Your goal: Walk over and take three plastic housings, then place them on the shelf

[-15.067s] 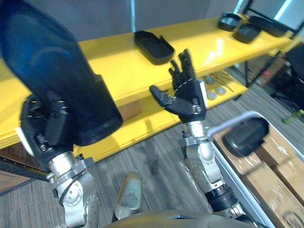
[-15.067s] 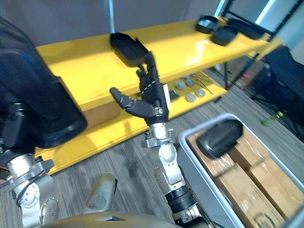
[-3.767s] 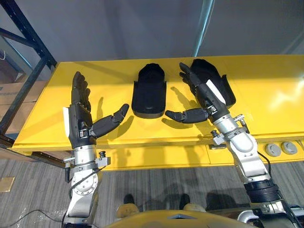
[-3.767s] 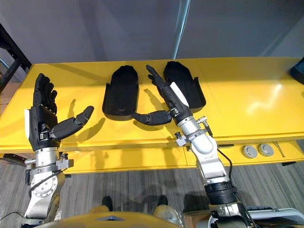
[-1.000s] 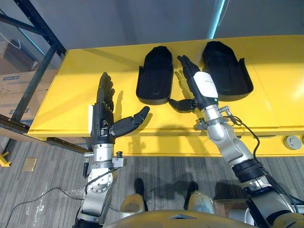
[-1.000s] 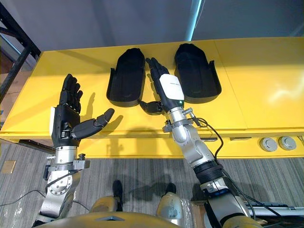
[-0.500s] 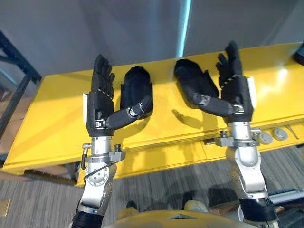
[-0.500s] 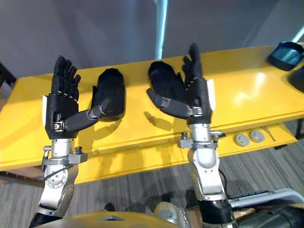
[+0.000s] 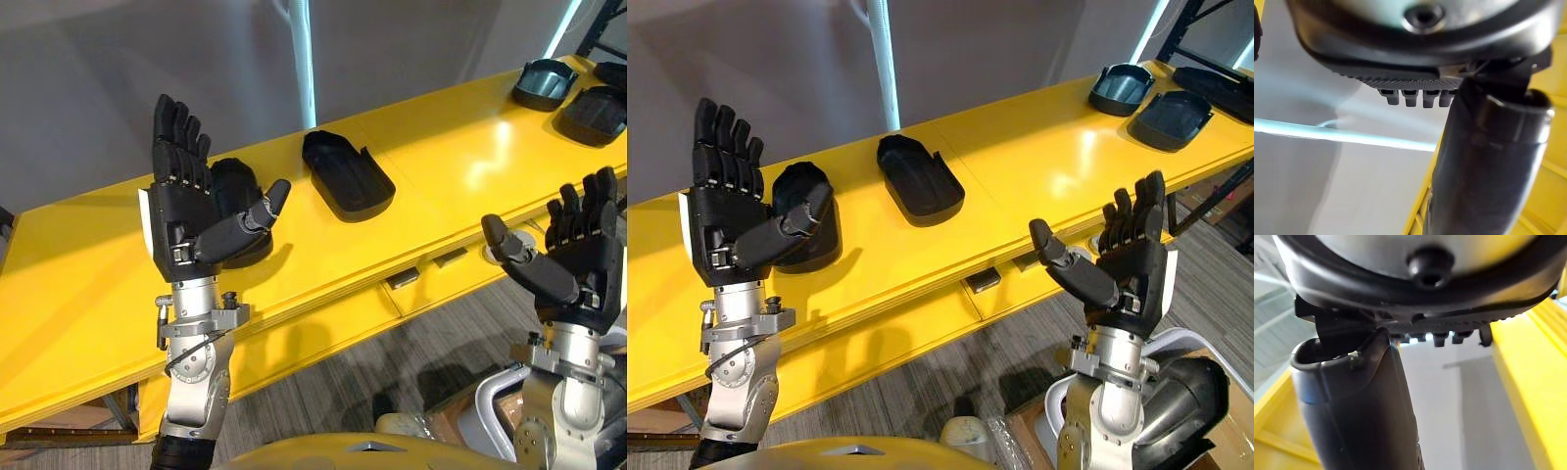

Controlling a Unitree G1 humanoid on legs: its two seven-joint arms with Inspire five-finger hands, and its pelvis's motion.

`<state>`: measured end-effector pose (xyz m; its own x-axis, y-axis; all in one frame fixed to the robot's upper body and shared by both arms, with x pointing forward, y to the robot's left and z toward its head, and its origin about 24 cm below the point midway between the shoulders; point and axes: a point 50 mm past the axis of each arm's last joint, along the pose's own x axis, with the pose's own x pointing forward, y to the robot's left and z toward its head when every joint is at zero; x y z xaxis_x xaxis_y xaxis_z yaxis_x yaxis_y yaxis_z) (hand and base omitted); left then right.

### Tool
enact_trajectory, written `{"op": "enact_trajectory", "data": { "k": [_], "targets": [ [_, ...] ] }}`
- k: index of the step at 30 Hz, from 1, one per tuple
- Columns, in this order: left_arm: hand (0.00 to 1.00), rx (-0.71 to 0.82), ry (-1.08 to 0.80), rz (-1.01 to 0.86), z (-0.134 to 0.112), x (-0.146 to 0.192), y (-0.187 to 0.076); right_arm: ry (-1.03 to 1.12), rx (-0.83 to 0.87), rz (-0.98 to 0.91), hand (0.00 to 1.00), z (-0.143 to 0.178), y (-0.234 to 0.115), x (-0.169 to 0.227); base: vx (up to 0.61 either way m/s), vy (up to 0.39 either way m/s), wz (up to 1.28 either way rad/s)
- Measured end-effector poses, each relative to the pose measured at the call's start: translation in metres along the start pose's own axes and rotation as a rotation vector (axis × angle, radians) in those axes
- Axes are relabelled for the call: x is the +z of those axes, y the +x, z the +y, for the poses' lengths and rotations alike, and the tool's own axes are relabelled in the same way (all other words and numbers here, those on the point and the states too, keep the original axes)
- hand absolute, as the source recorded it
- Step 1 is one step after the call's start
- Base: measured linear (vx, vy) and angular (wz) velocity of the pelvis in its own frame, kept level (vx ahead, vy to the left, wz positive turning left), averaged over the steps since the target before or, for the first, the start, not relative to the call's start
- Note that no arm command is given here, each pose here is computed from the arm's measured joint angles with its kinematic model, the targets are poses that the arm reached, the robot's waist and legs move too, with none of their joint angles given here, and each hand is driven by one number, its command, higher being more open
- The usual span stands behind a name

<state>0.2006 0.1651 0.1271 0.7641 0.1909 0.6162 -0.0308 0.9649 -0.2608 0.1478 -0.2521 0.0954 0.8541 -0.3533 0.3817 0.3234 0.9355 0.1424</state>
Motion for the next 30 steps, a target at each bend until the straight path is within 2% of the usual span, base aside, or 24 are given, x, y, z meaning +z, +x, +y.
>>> {"op": "enact_trajectory", "data": {
  "k": [4, 8, 13, 15, 17, 21, 25, 30],
  "targets": [
    [1.00, 0.052, -0.001, -0.004, 0.003, 0.000, -0.002, 0.029, -0.006, 0.004, 1.00, -0.005, -0.001, 0.001, 0.00, -0.028, -0.23],
    [1.00, 0.159, -0.011, -0.006, 0.006, 0.000, -0.003, 0.050, 0.057, -0.004, 1.00, 0.004, 0.002, 0.000, 0.00, -0.016, -0.06],
    [1.00, 0.184, 0.015, 0.005, 0.007, -0.001, -0.003, 0.140, 0.282, -0.077, 1.00, 0.053, 0.032, 0.004, -0.01, 0.001, 0.31],
    [1.00, 0.171, 0.041, 0.009, 0.006, -0.002, -0.003, 0.109, 0.434, -0.111, 1.00, 0.080, 0.055, 0.003, -0.06, 0.001, 0.65],
    [1.00, 0.165, 0.058, 0.008, 0.008, -0.001, -0.002, 0.090, 0.495, -0.104, 1.00, 0.093, 0.075, -0.002, -0.07, -0.015, 0.66],
    [1.00, 0.192, 0.101, 0.007, 0.022, 0.002, -0.002, 0.039, 0.463, -0.049, 1.00, 0.103, 0.123, -0.013, -0.07, -0.006, 0.69],
    [1.00, 0.166, 0.114, 0.004, 0.031, 0.005, 0.000, 0.023, 0.430, -0.047, 1.00, 0.106, 0.147, -0.008, -0.05, 0.016, 0.41],
    [1.00, 0.109, 0.107, 0.016, 0.029, 0.004, 0.001, -0.065, 0.384, -0.029, 1.00, 0.095, 0.184, 0.001, -0.04, 0.021, 0.28]
  ]
}}
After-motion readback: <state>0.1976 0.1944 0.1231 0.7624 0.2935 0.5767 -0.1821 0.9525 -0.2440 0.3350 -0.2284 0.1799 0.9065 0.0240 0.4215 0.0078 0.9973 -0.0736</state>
